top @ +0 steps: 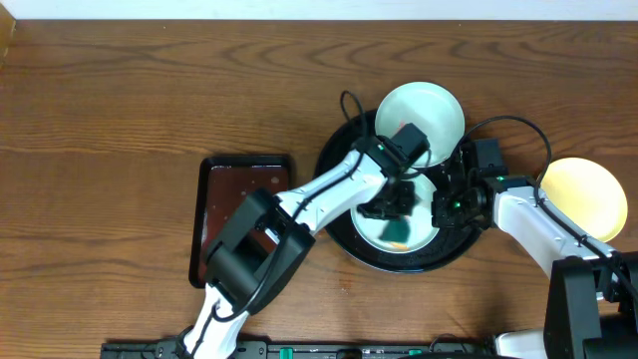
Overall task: Clean dirty plates on tray and stack at the side
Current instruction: 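Scrub the lower green plate with the sponge while right gripper holds it, then return the sponge to the small dark tray with the left gripper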
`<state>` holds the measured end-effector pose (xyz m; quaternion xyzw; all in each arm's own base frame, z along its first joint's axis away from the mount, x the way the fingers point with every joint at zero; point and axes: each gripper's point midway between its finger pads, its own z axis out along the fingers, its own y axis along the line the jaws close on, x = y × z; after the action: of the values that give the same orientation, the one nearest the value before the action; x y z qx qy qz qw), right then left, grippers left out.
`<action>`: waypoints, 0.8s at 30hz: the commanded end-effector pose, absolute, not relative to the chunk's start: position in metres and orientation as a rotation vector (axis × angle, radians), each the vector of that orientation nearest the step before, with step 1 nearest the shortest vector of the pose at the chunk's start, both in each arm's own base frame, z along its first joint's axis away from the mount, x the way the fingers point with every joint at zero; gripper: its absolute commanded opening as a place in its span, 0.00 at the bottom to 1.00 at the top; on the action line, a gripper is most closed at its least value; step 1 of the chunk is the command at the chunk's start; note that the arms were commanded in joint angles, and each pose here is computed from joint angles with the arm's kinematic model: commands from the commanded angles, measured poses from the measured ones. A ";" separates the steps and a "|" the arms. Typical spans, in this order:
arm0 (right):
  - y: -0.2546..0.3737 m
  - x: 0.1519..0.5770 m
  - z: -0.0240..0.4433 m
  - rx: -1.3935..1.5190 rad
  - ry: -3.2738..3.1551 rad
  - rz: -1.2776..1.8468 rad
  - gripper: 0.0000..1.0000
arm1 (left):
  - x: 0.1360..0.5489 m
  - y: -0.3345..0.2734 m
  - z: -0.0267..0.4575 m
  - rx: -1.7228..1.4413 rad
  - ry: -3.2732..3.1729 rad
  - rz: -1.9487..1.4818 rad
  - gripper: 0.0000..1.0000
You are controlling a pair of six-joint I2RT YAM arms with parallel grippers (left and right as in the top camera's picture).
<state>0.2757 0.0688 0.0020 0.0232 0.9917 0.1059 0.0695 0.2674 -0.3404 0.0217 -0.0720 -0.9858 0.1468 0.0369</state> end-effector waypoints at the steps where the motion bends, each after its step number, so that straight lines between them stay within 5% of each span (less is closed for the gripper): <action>1: 0.054 0.261 -0.011 0.060 3.047 0.189 0.01 | 0.298 -0.267 -0.001 -0.109 -3.162 -0.014 0.07; 12: 0.055 0.261 -0.011 0.058 3.045 0.200 0.01 | 0.305 -0.243 0.025 -0.096 -3.198 -0.181 0.07; 24: 0.060 0.273 -0.002 0.037 3.009 0.233 0.01 | 0.294 -0.219 0.171 -0.029 -3.451 0.062 0.08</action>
<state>0.2769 0.0695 0.0027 0.0226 0.9913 0.1079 0.0713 0.2909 -0.2424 0.1296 -0.0257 -0.9948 0.0256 -0.0949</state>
